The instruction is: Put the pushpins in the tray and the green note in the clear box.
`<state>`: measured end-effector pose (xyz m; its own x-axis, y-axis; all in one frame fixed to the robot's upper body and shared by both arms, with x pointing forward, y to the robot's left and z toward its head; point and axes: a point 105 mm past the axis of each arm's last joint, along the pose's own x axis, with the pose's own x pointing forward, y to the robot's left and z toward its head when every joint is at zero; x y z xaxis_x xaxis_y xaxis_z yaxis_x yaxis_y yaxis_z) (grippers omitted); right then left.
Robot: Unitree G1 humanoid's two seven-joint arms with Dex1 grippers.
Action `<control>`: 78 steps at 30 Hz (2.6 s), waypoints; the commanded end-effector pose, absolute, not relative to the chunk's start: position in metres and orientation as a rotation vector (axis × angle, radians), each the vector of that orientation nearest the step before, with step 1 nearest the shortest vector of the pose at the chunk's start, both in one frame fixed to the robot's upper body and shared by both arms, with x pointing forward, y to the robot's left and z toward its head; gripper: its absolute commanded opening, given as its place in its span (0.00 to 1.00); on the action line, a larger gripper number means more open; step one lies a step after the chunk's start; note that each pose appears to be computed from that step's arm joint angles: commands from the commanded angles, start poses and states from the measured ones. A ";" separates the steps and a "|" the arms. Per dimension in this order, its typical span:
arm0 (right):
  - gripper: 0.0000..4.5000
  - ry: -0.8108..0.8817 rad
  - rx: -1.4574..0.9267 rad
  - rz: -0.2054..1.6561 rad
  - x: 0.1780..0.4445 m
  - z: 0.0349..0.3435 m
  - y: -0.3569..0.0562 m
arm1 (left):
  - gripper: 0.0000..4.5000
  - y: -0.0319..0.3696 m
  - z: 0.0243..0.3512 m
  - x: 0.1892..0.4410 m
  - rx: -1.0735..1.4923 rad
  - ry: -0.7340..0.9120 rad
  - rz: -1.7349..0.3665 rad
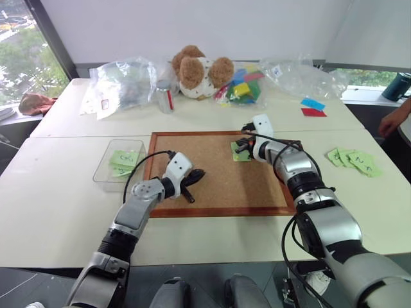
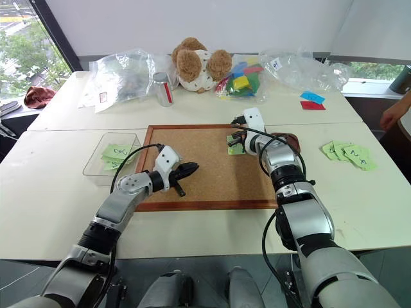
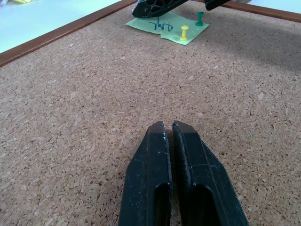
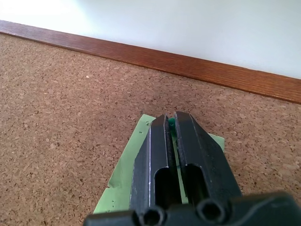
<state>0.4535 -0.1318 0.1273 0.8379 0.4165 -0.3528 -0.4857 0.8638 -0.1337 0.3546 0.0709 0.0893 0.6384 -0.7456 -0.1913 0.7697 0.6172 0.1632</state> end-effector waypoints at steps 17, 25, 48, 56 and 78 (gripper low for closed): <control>0.02 0.095 -0.143 0.261 0.436 0.227 -0.205 | 0.05 0.072 0.062 0.348 0.251 0.218 -0.883; 0.02 0.213 -0.132 0.131 0.429 0.189 -0.258 | 0.05 0.071 0.063 0.350 0.253 0.213 -0.886; 0.99 0.308 -0.056 0.119 0.424 0.148 -0.269 | 0.05 0.077 0.062 0.347 0.256 0.220 -0.874; 0.99 0.259 -0.014 0.167 0.421 0.169 -0.260 | 0.05 0.076 0.062 0.347 0.257 0.219 -0.880; 0.63 0.300 -0.184 0.560 0.392 0.143 -0.153 | 0.05 0.075 0.062 0.348 0.260 0.215 -0.880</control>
<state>0.3881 -0.1558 0.1333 0.7906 0.4909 -0.3661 -0.5464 0.8354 -0.0597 0.3529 0.0685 0.0843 0.6229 -0.7521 -0.2152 0.7822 0.6024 0.1590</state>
